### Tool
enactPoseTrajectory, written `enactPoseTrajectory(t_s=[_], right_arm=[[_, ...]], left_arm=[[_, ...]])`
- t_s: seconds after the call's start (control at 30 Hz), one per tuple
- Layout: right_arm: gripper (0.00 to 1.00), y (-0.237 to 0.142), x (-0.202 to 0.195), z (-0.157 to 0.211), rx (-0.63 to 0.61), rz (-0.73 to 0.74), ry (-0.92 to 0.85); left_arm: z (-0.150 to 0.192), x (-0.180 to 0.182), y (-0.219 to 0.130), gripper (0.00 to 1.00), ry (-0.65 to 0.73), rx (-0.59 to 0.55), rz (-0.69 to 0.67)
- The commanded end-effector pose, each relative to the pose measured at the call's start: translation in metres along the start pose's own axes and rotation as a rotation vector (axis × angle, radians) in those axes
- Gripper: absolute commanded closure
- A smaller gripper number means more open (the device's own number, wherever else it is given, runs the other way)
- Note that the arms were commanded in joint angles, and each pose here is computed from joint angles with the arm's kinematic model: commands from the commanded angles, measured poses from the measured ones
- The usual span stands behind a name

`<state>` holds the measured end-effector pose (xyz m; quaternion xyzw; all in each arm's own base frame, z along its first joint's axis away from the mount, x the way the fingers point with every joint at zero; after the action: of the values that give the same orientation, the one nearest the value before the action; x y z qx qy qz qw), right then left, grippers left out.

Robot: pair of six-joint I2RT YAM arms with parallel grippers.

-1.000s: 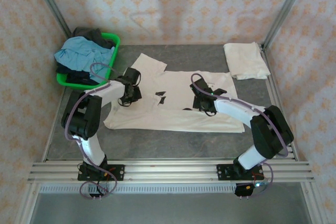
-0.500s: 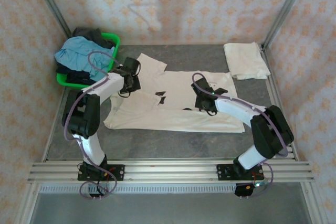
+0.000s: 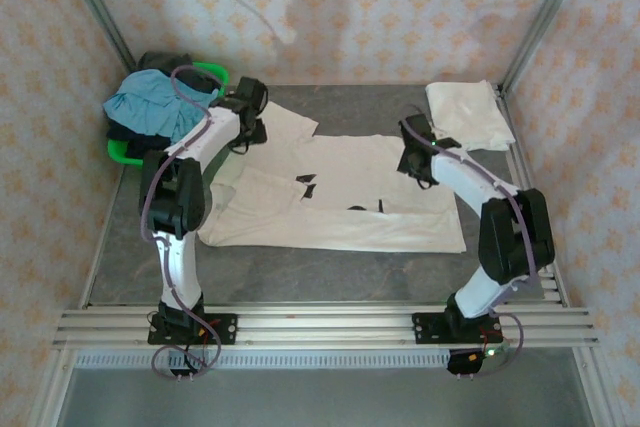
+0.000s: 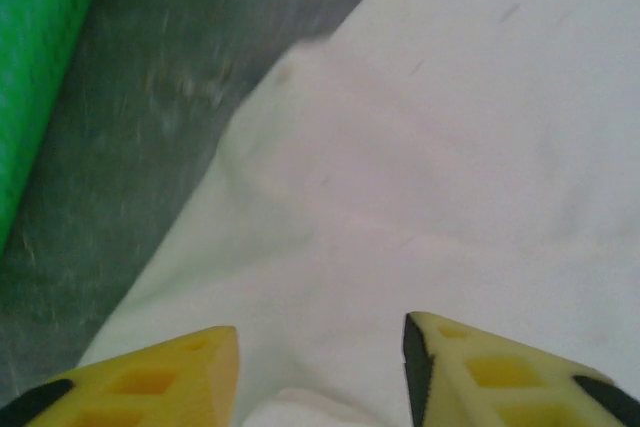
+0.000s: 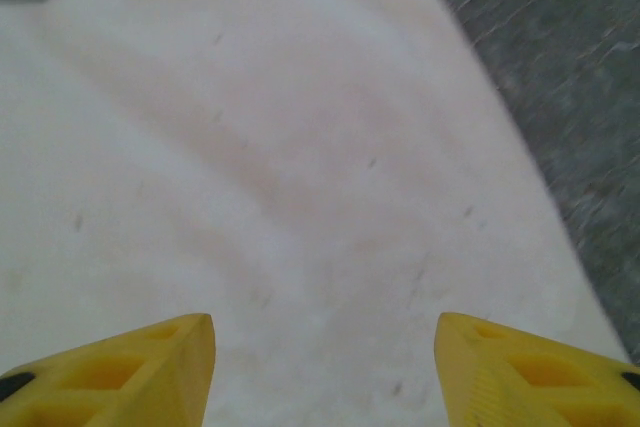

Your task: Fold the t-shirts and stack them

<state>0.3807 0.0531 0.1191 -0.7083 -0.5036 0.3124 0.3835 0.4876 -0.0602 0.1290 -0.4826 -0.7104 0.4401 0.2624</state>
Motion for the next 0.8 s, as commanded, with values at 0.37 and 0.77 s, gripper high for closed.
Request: enactPoseTrajectory(t_s=[0.37,0.77], right_arm=[[0.4,0.093,-0.023,-0.079,0.127,0.18,-0.006],[0.4,0.124,-0.019,-0.094,0.135,0.206,0.01]], left_arm=[[-0.074,-0.066,0.066,0.4,0.125,-0.128,-0.007],[-0.094,-0.067,0.124,0.34,0.012,-0.218,-0.003]])
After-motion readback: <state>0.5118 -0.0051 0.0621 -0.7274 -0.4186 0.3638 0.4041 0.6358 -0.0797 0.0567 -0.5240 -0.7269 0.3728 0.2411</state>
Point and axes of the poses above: each hand's point on the last joint's axis, 136 mm out from that joint toward the fingers, its own y axis out along the fingers, its own x axis along the line the jaws close on, z = x × y, the point moved 2 cm from there along -y, back along the fingers, and after that the axes turned 7 degrees about -y, right-handed, at the moved point
